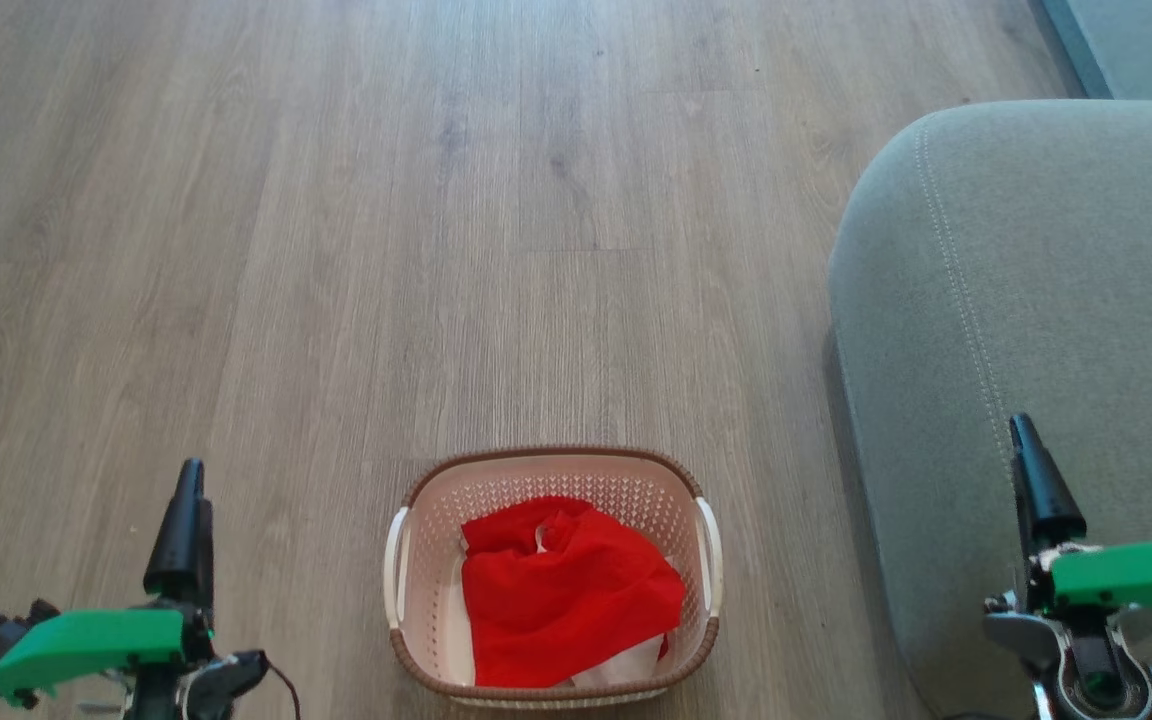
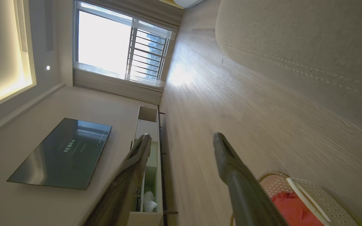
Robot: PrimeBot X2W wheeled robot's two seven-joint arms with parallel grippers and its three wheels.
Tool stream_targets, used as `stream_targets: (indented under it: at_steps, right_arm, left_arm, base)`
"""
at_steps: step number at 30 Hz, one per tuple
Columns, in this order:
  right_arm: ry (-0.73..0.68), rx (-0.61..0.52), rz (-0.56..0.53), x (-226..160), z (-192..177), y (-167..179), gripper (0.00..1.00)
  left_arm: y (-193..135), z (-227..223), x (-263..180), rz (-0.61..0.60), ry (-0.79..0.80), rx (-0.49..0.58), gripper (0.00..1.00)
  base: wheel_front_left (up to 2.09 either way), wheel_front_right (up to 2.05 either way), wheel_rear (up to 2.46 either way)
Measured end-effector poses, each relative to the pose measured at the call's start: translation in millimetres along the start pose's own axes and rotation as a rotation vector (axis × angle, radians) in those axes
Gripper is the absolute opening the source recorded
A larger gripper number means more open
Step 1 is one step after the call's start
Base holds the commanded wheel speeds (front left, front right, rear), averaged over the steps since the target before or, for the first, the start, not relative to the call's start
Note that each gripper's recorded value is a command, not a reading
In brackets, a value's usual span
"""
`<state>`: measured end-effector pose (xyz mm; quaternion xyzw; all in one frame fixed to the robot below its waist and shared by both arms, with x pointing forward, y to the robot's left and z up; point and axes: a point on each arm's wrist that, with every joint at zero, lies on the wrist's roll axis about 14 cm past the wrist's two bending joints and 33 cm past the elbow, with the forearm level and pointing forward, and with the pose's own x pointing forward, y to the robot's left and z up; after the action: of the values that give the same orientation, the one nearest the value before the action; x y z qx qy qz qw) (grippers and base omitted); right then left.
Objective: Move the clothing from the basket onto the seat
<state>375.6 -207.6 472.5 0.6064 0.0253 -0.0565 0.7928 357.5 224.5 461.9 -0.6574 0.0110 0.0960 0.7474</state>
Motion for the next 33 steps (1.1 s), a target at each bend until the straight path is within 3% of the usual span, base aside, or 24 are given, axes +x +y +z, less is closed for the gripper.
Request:
stream_targets:
  at_steps: [20, 33]
  right_arm:
    - [0.039, -0.435, 0.233, 13.4, -27.3, 72.7, 1.00]
    - [0.019, -0.660, 0.328, 14.4, -37.5, 96.9, 1.00]
  left_arm:
    - [-58.7, 15.8, 4.2, -0.118, -0.093, 0.266, 1.00]
    - [-93.1, -18.7, 0.5, -0.160, -0.089, 0.607, 1.00]
  base:
    - [0.00, 0.00, 0.00]
    - [0.00, 0.00, 0.00]
